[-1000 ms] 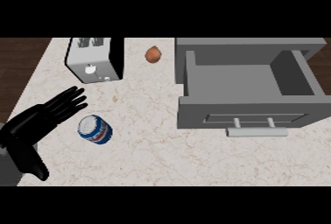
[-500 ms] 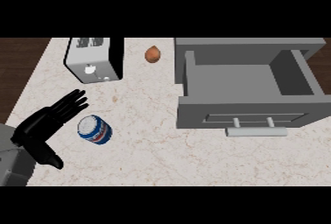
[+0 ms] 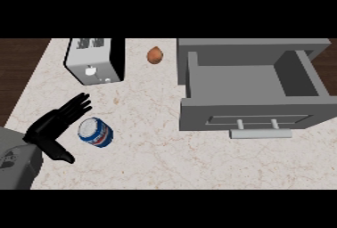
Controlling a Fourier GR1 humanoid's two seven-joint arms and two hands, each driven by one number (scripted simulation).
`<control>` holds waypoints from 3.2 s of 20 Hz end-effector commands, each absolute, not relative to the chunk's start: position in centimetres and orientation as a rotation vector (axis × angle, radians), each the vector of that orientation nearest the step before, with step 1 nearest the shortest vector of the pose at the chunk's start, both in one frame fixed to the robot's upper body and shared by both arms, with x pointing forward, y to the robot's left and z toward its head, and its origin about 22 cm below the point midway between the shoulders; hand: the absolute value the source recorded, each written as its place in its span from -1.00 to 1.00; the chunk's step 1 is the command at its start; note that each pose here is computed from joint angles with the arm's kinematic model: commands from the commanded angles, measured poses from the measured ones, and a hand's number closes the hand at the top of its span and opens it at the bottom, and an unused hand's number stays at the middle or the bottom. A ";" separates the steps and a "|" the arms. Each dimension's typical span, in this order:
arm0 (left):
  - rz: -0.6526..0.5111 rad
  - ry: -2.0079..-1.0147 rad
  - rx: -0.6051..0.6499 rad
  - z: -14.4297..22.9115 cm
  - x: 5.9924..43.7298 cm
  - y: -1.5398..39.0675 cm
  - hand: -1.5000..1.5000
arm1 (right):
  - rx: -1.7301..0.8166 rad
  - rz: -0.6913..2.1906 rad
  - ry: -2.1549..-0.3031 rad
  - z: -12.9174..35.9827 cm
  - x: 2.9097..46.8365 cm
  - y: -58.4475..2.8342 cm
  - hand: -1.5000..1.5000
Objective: Pick up the can, place it into the drawer and close the drawer
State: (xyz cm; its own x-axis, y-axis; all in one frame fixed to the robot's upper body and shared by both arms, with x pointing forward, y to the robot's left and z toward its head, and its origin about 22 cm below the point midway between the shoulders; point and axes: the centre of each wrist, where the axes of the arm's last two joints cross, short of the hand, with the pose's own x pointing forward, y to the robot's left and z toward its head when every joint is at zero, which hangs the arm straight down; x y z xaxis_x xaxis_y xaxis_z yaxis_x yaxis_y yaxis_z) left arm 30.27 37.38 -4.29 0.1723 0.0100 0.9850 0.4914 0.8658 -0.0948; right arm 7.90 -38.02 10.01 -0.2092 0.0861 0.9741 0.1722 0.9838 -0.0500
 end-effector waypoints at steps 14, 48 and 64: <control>-0.339 -1.288 -0.513 -9.9 28.8 36.0 -1.00 | -0.175 -0.102 -1.788 11.7 8.3 -38.1 -1.00; 0.298 -1.568 -0.275 -8.2 33.6 24.3 1.00 | -0.205 -0.136 -1.778 11.7 5.3 -37.7 -1.00; 0.172 -1.697 -0.265 8.4 34.7 16.0 1.00 | -0.184 -0.163 -1.769 12.1 6.1 -37.0 -1.00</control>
